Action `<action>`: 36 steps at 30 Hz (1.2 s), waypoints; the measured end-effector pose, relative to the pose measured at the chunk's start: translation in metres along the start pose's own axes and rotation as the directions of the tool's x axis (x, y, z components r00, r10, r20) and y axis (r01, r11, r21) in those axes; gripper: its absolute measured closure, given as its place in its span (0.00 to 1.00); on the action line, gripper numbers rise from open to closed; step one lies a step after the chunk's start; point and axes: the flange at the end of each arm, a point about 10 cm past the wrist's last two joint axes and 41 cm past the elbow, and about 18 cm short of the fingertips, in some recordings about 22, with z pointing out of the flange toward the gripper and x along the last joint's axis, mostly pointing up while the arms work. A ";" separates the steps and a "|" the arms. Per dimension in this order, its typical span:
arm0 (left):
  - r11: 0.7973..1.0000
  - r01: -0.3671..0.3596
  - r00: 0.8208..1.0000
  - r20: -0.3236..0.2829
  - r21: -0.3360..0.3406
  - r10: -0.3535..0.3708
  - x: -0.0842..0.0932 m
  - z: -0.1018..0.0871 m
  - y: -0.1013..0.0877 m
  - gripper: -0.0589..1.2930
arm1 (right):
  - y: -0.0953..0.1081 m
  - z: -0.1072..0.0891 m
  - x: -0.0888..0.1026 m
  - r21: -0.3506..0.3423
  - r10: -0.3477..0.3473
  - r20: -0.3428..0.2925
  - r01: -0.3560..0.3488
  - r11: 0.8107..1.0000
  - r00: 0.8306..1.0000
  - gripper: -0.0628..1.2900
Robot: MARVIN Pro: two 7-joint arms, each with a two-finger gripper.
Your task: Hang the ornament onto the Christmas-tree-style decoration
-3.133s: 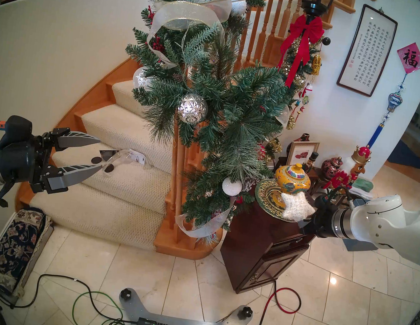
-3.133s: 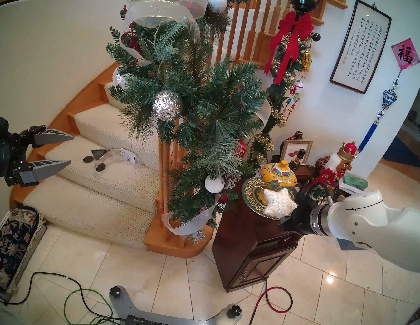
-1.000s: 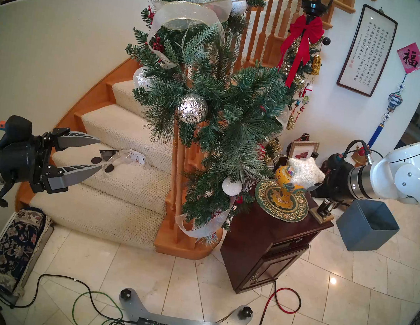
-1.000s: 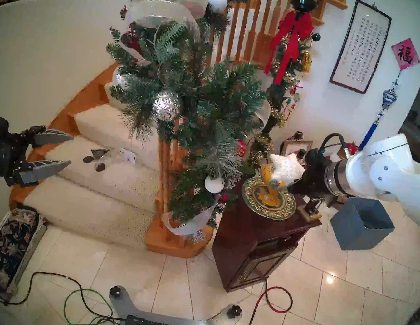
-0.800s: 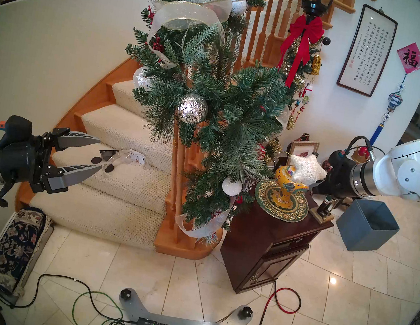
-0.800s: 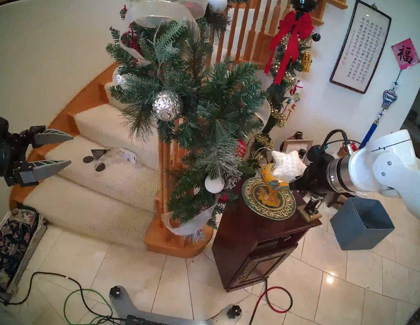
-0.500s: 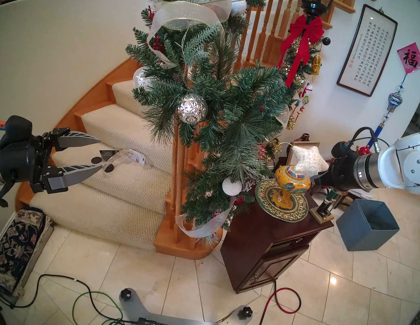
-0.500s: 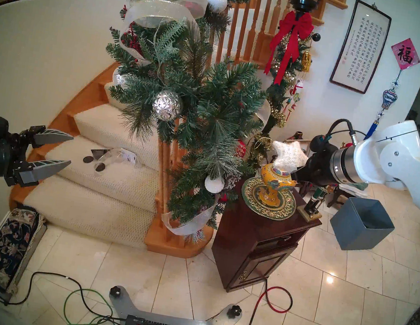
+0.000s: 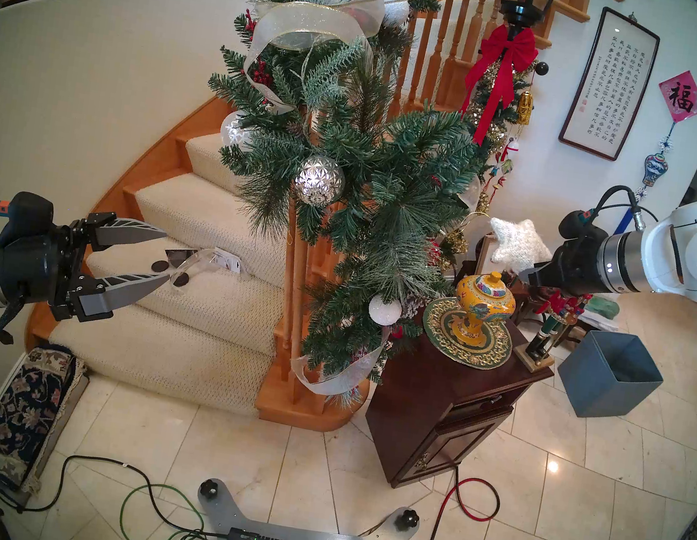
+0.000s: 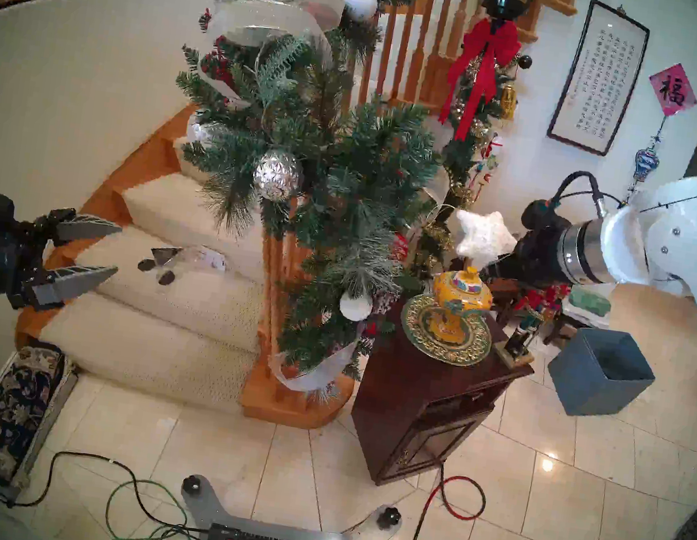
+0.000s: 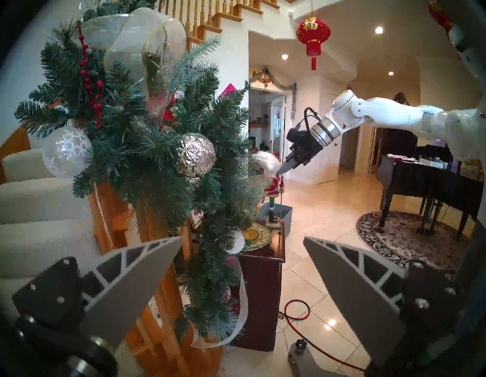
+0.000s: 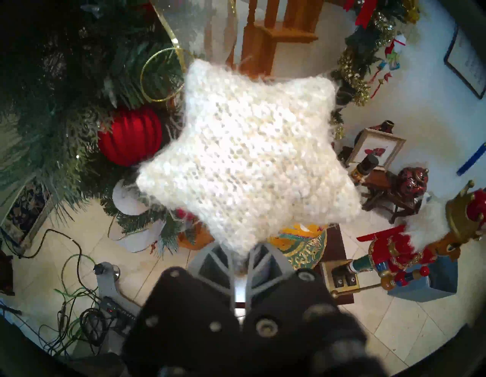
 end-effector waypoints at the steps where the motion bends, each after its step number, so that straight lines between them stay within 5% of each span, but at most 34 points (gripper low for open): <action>1: 1.000 0.000 1.000 0.000 0.000 0.000 0.000 0.000 0.000 0.02 | 0.000 -0.001 0.001 -0.001 0.000 -0.002 0.000 1.000 1.000 0.98; 20: 1.000 0.000 1.000 0.000 0.000 0.000 0.000 0.000 0.000 0.02 | 0.001 -0.034 0.030 -0.034 -0.019 -0.063 0.017 0.999 0.998 0.98; 36: 1.000 0.000 1.000 0.000 0.000 0.000 0.000 0.000 0.000 0.02 | -0.017 -0.068 0.051 -0.037 -0.077 -0.113 0.073 0.997 0.991 0.98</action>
